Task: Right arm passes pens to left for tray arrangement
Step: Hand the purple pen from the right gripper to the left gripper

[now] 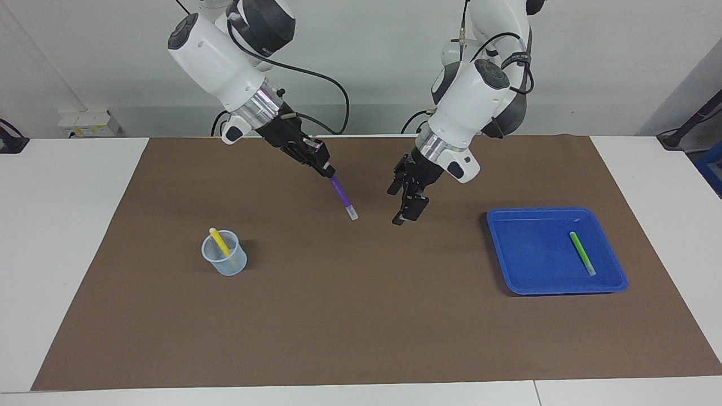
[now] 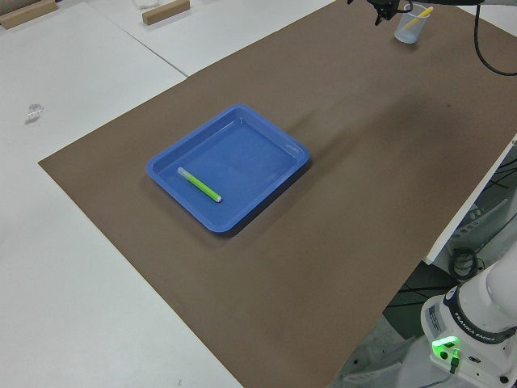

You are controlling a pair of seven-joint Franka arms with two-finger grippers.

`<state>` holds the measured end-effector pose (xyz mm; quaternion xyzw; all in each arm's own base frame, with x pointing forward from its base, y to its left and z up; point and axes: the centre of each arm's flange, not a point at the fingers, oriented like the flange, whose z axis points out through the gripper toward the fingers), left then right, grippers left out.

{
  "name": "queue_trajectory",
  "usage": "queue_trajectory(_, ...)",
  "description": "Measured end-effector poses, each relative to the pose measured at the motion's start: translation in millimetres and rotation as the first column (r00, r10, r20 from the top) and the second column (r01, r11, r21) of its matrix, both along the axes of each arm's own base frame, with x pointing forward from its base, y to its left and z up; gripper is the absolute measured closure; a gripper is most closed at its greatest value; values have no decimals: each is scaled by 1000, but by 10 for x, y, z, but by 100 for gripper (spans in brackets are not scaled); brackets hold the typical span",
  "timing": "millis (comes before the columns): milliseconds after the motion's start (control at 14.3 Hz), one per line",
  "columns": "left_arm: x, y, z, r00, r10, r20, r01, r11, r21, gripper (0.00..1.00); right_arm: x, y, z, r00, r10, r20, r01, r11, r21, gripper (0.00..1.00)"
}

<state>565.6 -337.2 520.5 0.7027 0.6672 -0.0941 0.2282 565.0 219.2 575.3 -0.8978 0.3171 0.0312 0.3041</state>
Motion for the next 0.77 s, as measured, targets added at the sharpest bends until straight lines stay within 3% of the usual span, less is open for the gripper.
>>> queue_trajectory(281,-267,-556,121,997,1,74,4,998,-70,3,-60,195,-97,1000,-8,-1,8,1000,3,81)
queue_trajectory(491,-430,-784,90,997,-32,73,37,997,-73,7,-63,201,-138,1000,-14,-3,14,1000,1,81)
queue_trajectory(772,-408,-734,18,998,-30,55,33,998,-58,19,-62,195,-151,1000,-15,-5,15,1000,0,81)
